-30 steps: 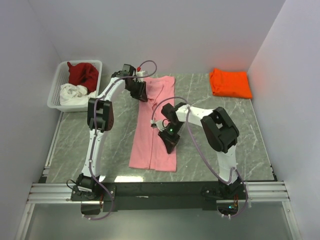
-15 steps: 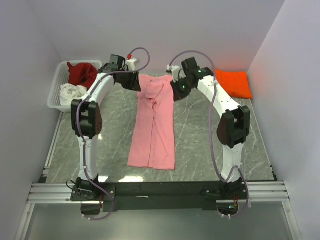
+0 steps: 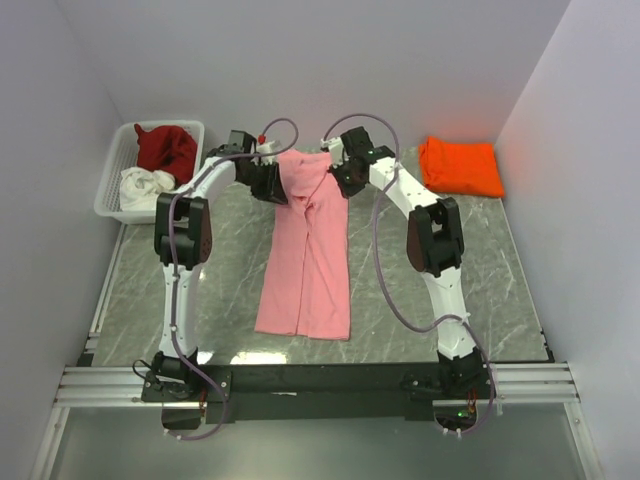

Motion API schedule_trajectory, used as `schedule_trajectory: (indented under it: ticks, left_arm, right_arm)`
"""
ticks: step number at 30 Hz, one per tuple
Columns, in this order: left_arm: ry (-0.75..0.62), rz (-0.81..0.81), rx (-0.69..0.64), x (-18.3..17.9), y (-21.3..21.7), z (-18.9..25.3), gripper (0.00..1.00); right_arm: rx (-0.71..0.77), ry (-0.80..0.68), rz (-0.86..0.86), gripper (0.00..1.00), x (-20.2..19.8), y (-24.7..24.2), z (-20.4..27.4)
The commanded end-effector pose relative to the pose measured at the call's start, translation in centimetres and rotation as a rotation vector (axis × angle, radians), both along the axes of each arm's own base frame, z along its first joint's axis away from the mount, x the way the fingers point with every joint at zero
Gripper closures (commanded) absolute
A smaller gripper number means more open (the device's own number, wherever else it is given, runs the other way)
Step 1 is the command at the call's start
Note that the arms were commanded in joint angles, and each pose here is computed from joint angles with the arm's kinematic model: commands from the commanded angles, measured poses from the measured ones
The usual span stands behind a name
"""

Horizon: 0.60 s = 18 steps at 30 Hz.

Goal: Fold and stack the t-shirts
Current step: Fold the tshirt

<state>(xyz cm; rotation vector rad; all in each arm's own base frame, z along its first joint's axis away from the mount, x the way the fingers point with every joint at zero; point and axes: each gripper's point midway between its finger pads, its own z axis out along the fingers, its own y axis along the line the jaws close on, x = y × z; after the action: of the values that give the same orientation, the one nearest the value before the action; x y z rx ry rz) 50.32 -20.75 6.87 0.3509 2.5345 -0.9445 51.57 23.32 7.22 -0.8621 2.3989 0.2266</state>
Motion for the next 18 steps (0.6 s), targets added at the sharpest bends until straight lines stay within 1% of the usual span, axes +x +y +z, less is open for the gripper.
schedule_trajectory:
  ticks: [1,4,8,10,16,18]
  left_arm:
    - [0.071,0.021,-0.041,-1.0,0.3,-0.4,0.72]
    - [0.099,0.026,-0.032,-1.4,0.9,-1.1,0.73]
    - [0.131,0.041,-0.012,-1.9,1.7,-1.6,0.72]
    - [0.17,0.044,-0.001,-2.7,2.0,-2.1,0.72]
    - [0.251,0.07,0.074,-4.4,3.7,-4.0,0.75]
    - [0.258,0.081,0.091,-4.6,4.4,-4.2,0.76]
  right_arm:
    - [-0.027,-0.118,0.026,1.0,1.9,1.0,1.3]
    - [-0.093,-0.121,0.029,1.0,2.3,0.6,-0.4]
    - [-0.152,-0.133,0.05,1.0,2.8,0.7,-1.1]
    - [-0.18,-0.14,0.046,1.0,3.0,0.6,-1.4]
    - [-0.211,-0.144,0.068,1.0,2.7,0.9,-1.8]
    - [-0.222,-0.14,0.072,1.0,2.5,0.8,-2.0]
